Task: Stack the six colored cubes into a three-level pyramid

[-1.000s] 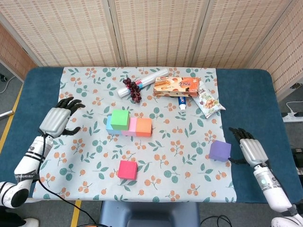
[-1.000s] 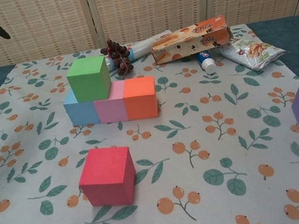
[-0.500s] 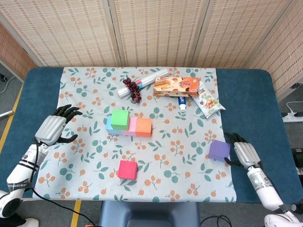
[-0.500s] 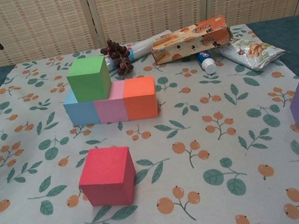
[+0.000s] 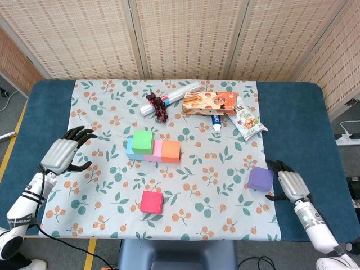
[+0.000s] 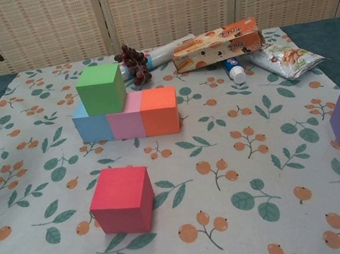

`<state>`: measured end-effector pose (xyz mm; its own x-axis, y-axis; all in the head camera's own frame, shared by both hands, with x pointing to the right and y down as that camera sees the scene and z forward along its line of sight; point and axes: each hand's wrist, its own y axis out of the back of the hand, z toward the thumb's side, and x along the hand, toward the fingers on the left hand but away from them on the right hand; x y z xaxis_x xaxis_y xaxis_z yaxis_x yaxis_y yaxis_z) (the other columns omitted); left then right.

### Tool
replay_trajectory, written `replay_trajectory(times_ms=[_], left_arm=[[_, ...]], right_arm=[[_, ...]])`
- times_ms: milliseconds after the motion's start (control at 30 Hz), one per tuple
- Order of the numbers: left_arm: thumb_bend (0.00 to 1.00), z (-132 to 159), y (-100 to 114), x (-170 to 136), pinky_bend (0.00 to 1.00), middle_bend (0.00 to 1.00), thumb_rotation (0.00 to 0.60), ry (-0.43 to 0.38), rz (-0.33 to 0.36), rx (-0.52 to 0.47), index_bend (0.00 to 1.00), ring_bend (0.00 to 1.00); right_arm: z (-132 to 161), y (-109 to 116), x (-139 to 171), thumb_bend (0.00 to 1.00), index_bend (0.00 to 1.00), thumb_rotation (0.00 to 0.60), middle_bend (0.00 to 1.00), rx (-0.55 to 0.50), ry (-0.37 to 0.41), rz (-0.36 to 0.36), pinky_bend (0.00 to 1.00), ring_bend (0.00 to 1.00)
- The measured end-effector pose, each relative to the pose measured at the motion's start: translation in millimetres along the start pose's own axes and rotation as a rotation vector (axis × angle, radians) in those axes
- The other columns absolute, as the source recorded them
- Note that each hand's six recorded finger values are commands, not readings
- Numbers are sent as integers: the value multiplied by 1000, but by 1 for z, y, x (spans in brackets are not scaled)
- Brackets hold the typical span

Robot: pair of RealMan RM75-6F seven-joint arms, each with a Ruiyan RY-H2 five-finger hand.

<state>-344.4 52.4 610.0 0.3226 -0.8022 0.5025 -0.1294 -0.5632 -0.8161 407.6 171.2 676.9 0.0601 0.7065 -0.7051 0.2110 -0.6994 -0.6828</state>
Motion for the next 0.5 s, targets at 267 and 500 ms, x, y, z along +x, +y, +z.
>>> replay_trajectory(times_ms=[267, 500], left_arm=[[278, -3, -3, -1, 120, 119, 600, 3, -2, -8, 204, 30], [278, -6, -2, -4, 121, 120, 600, 7, 29, 17, 204, 30]], right_arm=[[-1, -7, -18, 32, 234, 600, 131, -10, -15, 11, 153, 0], [8, 0, -22, 69, 448, 600, 182, -21, 4, -11, 172, 31]])
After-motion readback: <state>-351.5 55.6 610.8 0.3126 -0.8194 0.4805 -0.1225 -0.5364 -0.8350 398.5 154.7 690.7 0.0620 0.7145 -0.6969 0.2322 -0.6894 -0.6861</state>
